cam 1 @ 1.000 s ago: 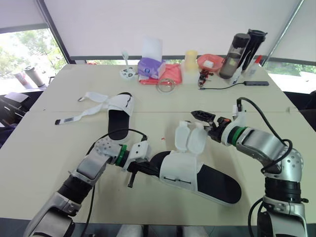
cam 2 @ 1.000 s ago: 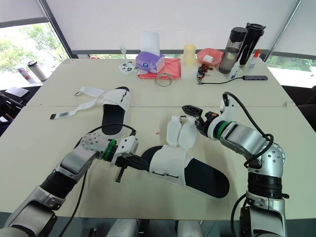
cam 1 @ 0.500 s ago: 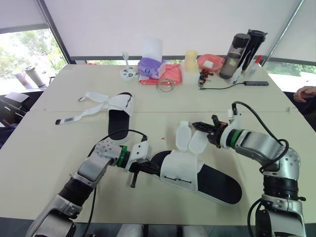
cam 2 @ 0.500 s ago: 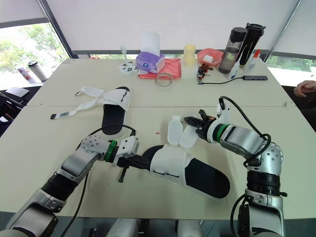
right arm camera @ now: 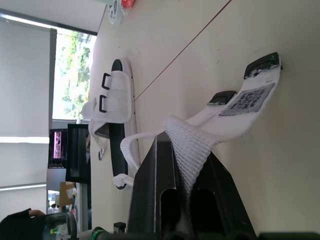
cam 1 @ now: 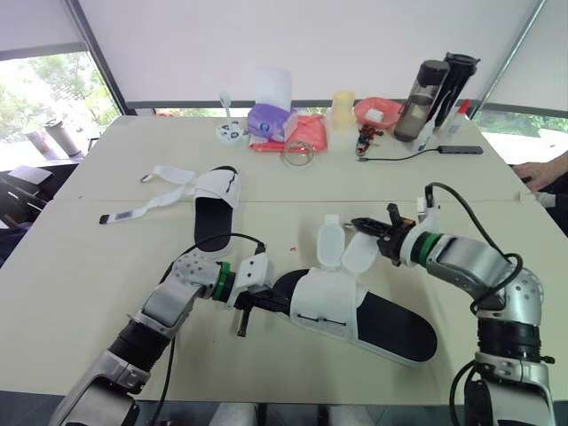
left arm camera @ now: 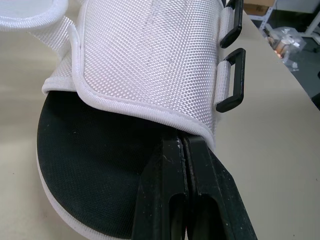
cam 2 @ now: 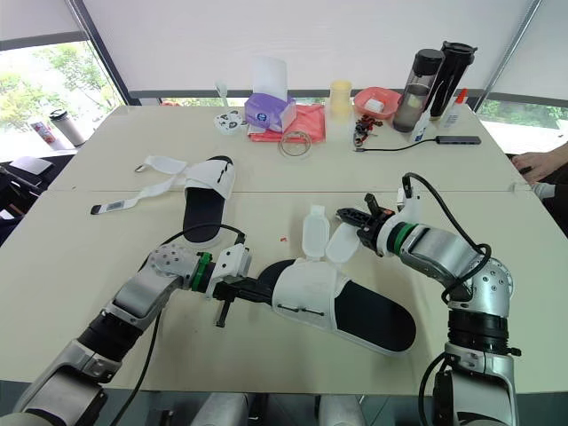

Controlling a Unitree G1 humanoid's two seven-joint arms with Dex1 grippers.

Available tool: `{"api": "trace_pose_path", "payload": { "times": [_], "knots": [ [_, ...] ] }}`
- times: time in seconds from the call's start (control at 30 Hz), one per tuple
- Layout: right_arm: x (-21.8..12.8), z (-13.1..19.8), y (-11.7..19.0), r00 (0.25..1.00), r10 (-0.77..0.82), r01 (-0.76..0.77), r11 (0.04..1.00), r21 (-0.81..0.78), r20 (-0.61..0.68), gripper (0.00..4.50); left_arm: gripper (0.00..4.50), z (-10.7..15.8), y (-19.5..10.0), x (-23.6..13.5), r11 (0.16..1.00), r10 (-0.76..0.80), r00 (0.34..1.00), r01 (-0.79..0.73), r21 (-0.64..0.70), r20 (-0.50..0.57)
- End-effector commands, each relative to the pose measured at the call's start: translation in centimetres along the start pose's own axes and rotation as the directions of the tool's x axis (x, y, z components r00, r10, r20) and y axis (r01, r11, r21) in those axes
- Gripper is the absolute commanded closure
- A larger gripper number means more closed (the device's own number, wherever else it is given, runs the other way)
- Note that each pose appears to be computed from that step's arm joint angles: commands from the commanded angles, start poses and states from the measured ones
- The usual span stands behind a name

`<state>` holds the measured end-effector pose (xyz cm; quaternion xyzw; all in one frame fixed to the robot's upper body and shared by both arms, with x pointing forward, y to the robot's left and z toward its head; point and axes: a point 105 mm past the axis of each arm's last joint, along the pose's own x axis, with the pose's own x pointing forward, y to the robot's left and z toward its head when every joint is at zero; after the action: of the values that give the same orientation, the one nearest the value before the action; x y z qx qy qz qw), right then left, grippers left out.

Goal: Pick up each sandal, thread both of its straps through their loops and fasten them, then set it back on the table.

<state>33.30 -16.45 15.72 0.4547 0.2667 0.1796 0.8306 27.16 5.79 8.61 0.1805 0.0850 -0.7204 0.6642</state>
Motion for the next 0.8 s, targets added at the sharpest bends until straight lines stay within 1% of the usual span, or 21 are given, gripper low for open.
{"api": "trace_pose_path", "payload": {
  "times": [0.03,0.07,0.1,0.13,0.17,0.2,0.27,0.3,0.37,0.43,0.53,0.57,0.6,0.63,0.67,0.7,0.73,0.8],
  "knots": [
    [-1.5,0.8,3.4,0.991,0.113,-0.082,0.939,-0.333,0.075,4.42,4.50,-0.3,0.1,-0.2,1.000,0.010,1.000,-0.009,0.001,-0.022],
    [-1.9,0.4,4.6,0.984,0.162,-0.118,0.895,-0.430,0.068,4.42,4.50,-0.3,0.0,-0.2,1.000,0.009,1.000,-0.009,-0.002,-0.023],
    [-2.5,0.0,6.1,0.971,0.233,-0.167,0.829,-0.534,0.057,4.42,4.50,-0.3,0.0,-0.3,1.000,0.009,1.000,-0.009,-0.005,-0.023],
    [-2.8,-0.7,7.0,0.962,0.273,-0.203,0.772,-0.603,0.026,4.42,4.50,-0.4,0.0,-0.3,1.000,0.009,1.000,-0.009,-0.007,-0.024],
    [-3.0,-1.1,7.3,0.956,0.293,-0.222,0.736,-0.640,0.006,4.42,4.50,-0.4,0.0,-0.3,1.000,0.008,1.000,-0.008,-0.008,-0.024],
    [-3.2,-2.0,7.8,0.950,0.311,-0.238,0.648,-0.724,-0.035,4.42,4.50,-0.5,0.0,-0.3,1.000,0.007,1.000,-0.008,-0.009,-0.024],
    [-3.4,-4.7,8.0,0.946,0.284,-0.269,0.411,-0.871,-0.158,4.42,4.50,-0.5,0.0,-0.3,1.000,0.006,1.000,-0.006,-0.012,-0.023],
    [-3.5,-6.1,7.5,0.943,0.251,-0.288,0.286,-0.914,-0.219,4.42,4.50,-0.4,0.1,-0.3,1.000,0.004,1.000,-0.004,-0.013,-0.023],
    [-3.5,-7.7,6.2,0.938,0.192,-0.312,0.104,-0.944,-0.289,4.42,4.50,-0.5,0.1,-0.3,1.000,0.001,1.000,-0.002,-0.014,-0.023],
    [-3.4,-8.7,5.0,0.933,0.153,-0.325,-0.036,-0.945,-0.327,4.42,4.50,-0.5,0.1,-0.3,1.000,-0.003,1.000,0.002,-0.014,-0.026],
    [-3.3,-9.1,3.7,0.934,0.124,-0.311,-0.184,-0.932,-0.336,4.42,4.50,-0.5,0.1,-0.3,1.000,-0.006,1.000,0.006,-0.013,-0.026],
    [-3.2,-9.1,2.9,0.939,0.099,-0.289,-0.298,-0.910,-0.331,4.42,4.50,-0.4,0.1,-0.2,1.000,-0.008,1.000,0.008,-0.013,-0.026],
    [-3.1,-9.1,2.0,0.945,0.070,-0.254,-0.459,-0.852,-0.319,4.42,4.50,-0.4,0.2,-0.2,1.000,-0.010,1.000,0.010,-0.014,-0.026],
    [-3.1,-9.0,1.5,0.949,0.059,-0.218,-0.593,-0.776,-0.311,4.42,4.50,-0.4,0.2,-0.3,1.000,-0.012,1.000,0.011,-0.017,-0.025],
    [-3.1,-9.1,1.0,0.948,0.054,-0.198,-0.675,-0.711,-0.315,4.42,4.50,-0.4,0.2,-0.3,1.000,-0.012,1.000,0.012,-0.018,-0.025],
    [-3.1,-9.0,1.0,0.949,0.066,-0.160,-0.742,-0.651,-0.308,4.42,4.50,-0.4,0.2,-0.3,1.000,-0.013,1.000,0.013,-0.020,-0.025],
    [-3.2,-8.8,1.1,0.949,0.084,-0.124,-0.786,-0.605,-0.304,4.42,4.50,-0.4,0.1,-0.2,1.000,-0.014,1.000,0.014,-0.022,-0.025],
    [-3.2,-8.9,0.9,0.944,0.098,-0.084,-0.850,-0.521,-0.314,4.42,4.50,-0.5,0.1,-0.3,1.000,-0.015,1.000,0.015,-0.025,-0.025]
  ]
}}
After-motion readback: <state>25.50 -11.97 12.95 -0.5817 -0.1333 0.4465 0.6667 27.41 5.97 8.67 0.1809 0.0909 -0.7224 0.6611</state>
